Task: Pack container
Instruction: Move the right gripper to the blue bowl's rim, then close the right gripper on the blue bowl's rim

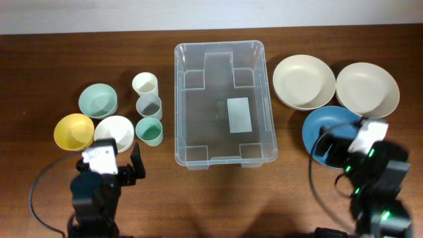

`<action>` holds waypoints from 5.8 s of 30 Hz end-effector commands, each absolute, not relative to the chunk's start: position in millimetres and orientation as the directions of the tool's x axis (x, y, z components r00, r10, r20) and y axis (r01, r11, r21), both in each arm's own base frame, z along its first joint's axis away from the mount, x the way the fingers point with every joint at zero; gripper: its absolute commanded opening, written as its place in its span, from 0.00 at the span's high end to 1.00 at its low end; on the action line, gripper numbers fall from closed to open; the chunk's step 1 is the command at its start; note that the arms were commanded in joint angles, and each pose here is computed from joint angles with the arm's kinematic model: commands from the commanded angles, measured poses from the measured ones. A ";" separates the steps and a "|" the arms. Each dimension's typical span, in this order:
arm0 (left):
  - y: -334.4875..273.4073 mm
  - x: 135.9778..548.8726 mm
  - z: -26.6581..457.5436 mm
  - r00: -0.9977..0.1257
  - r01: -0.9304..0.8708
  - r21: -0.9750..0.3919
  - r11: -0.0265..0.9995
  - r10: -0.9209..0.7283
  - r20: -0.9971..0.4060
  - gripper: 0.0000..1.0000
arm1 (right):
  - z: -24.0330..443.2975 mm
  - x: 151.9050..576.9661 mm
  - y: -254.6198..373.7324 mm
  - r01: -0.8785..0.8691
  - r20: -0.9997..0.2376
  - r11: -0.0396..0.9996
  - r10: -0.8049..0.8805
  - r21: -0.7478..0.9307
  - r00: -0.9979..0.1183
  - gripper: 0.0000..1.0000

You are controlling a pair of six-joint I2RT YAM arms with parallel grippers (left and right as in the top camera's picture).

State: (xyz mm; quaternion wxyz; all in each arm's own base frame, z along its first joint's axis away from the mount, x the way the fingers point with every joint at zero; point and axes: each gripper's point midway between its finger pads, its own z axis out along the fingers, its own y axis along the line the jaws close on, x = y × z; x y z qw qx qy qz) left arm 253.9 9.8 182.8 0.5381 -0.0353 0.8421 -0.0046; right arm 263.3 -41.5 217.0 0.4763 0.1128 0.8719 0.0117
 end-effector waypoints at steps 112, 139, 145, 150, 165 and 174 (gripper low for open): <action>-32.2 326.5 237.7 -0.687 0.130 -0.211 0.969 -0.065 -0.724 0.02 | 81.0 263.3 -172.7 0.687 -0.146 0.726 0.679 -0.013 -0.720 0.66; -32.2 326.6 237.8 -0.687 0.131 -0.211 0.969 -0.065 -0.724 0.01 | 1.9 272.4 -175.5 0.683 0.002 0.730 0.684 -0.031 -0.730 0.96; -32.2 326.8 237.9 -0.686 0.131 -0.211 0.969 -0.065 -0.725 0.01 | 2.1 272.3 -175.4 0.683 0.003 0.730 0.684 -0.031 -0.730 0.96; -32.2 327.1 238.3 -0.684 0.131 -0.211 0.969 -0.065 -0.726 0.01 | 7.2 273.7 -167.2 0.680 0.016 0.733 0.680 0.012 -0.733 0.97; -32.2 327.1 238.3 -0.684 0.131 -0.210 0.969 -0.065 -0.726 0.02 | 100.2 273.4 -161.6 0.669 -0.198 0.740 0.669 0.078 -0.717 0.96; -32.2 327.1 238.3 -0.684 0.131 -0.210 0.969 -0.065 -0.726 0.01 | 150.6 271.4 -154.2 0.636 -0.349 0.764 0.628 0.106 -0.696 0.96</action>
